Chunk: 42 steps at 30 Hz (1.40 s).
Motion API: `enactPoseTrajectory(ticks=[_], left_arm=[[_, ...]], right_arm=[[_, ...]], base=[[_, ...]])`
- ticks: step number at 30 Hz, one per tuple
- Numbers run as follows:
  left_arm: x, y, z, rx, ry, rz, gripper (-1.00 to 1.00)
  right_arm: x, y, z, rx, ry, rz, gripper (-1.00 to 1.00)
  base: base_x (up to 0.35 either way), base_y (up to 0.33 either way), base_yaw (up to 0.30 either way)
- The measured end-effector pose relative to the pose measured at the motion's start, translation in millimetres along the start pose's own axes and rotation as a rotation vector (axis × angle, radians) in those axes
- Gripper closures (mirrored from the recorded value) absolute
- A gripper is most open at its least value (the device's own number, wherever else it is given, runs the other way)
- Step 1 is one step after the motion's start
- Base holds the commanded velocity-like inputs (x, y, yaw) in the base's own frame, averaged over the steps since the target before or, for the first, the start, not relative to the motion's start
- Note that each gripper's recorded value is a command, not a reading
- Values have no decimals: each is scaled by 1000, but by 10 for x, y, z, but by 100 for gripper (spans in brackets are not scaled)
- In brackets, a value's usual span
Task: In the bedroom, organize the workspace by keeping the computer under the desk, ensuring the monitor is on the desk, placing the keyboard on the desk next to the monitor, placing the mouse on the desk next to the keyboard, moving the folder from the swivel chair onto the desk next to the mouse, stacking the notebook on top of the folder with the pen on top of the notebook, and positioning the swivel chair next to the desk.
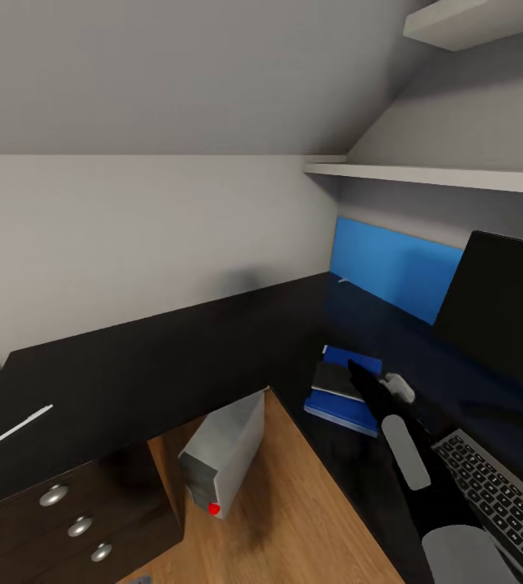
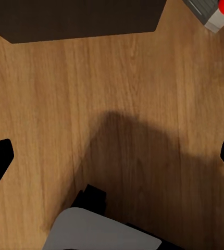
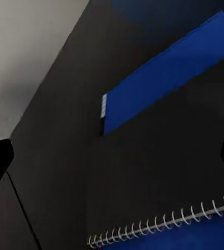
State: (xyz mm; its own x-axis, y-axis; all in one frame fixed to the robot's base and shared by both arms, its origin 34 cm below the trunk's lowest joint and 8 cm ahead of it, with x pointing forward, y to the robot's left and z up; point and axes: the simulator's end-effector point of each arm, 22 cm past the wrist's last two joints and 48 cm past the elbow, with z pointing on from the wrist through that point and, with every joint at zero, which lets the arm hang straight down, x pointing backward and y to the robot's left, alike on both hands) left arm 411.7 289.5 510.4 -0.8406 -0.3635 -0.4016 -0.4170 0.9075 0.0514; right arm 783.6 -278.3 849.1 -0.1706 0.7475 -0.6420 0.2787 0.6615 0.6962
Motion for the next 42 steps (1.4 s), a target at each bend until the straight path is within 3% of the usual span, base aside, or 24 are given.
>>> enactPoseTrajectory(ticks=[3, 4, 5, 6, 8, 11, 14, 21, 26, 35, 42], left_arm=[[11, -2, -1, 0, 2, 0, -100], [15, -4, -1, 1, 3, 1, -100], [15, -4, -1, 1, 3, 1, -100], [11, -1, 0, 0, 2, 1, -100], [10, 1, 1, 0, 2, 1, -100], [10, 4, 1, -1, 2, 0, -100], [4, 11, 2, -3, 1, -1, -100], [-20, 62, 11, -11, -2, -7, -100], [22, 147, 35, -29, 3, -7, -100], [80, 272, 71, -61, -20, -18, -100], [89, 283, 77, -63, -23, -12, -100]], right_arm=[[378, 175, -61, 59, 51, -224, -100], [437, 267, -138, 109, 29, -352, -100], [439, 315, -175, 124, 15, -395, -100], [407, 456, -318, 180, -39, -490, -100], [542, 599, -459, 199, -62, -565, -100], [877, 874, -632, 145, -63, -635, -100], [1162, 1101, -756, 96, -41, -666, -100], [1496, 1269, -883, 49, 28, -732, -100], [1643, 1404, -963, 3, 28, -744, -100], [1668, 1420, -970, -4, 23, -744, -100], [1727, 1264, -901, 21, 22, -745, -100]], base=[[0, 0, 0], [0, 0, 0], [0, 0, 0], [0, 0, 0], [0, 0, 0], [0, 0, 0], [0, 0, 0], [0, 0, 0], [0, 0, 74], [0, 0, 261], [0, 0, 117]])
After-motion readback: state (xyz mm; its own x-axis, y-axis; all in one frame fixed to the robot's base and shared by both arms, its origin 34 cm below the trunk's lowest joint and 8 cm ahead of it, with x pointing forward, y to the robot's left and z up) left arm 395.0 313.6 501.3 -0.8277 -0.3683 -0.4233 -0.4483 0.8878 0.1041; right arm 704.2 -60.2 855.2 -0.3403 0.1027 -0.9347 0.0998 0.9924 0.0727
